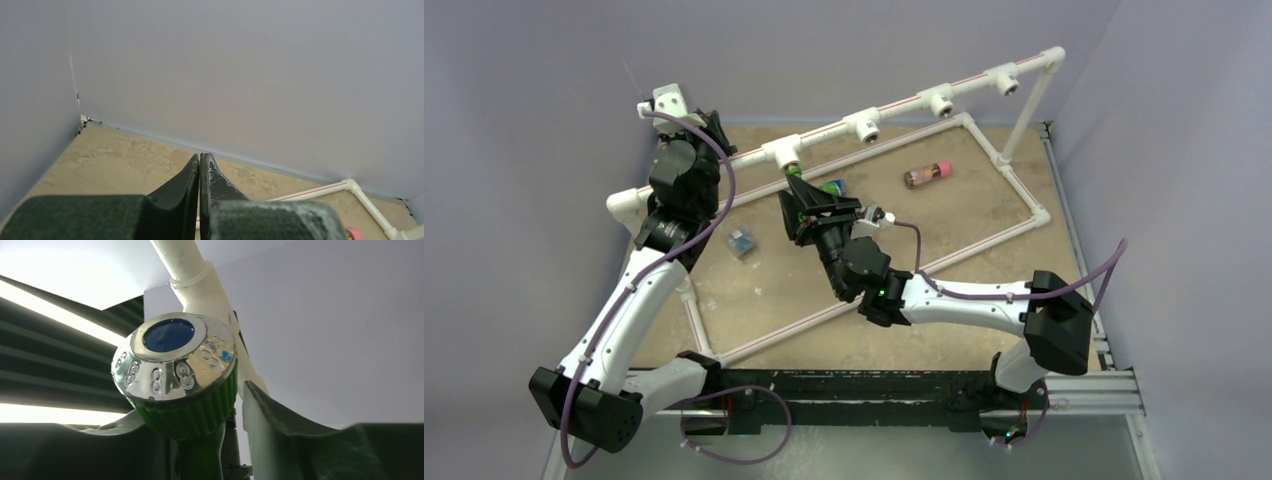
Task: Install the water faucets
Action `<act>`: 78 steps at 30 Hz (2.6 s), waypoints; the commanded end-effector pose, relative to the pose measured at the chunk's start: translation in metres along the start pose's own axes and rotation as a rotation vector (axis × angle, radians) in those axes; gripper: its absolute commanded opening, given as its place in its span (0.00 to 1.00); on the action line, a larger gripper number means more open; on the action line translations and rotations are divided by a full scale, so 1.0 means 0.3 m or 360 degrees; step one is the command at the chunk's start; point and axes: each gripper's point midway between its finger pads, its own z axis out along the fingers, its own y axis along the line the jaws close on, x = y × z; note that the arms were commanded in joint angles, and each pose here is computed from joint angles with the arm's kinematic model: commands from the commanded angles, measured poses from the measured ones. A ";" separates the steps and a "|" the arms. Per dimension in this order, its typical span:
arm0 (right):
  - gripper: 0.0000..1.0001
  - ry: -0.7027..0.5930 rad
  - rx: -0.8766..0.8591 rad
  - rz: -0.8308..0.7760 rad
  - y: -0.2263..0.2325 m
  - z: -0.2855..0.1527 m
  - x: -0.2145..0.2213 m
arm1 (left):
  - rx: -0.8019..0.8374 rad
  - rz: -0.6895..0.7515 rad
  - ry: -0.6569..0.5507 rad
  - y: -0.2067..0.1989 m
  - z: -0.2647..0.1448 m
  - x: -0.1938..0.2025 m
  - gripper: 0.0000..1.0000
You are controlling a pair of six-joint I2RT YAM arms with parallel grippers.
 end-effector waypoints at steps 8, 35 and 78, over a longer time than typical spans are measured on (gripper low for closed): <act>0.66 -0.0152 0.0032 -0.0126 -0.010 0.021 -0.112 | 0.0060 0.0191 0.0665 0.014 -0.144 0.387 0.00; 0.83 0.0184 -0.0126 -0.0657 0.147 -0.182 -0.118 | -0.0001 0.0196 0.0671 0.047 -0.096 0.391 0.00; 0.85 0.0305 -0.1093 -0.4217 0.337 -0.288 -0.189 | -0.0075 0.0265 0.0760 0.119 0.011 0.436 0.00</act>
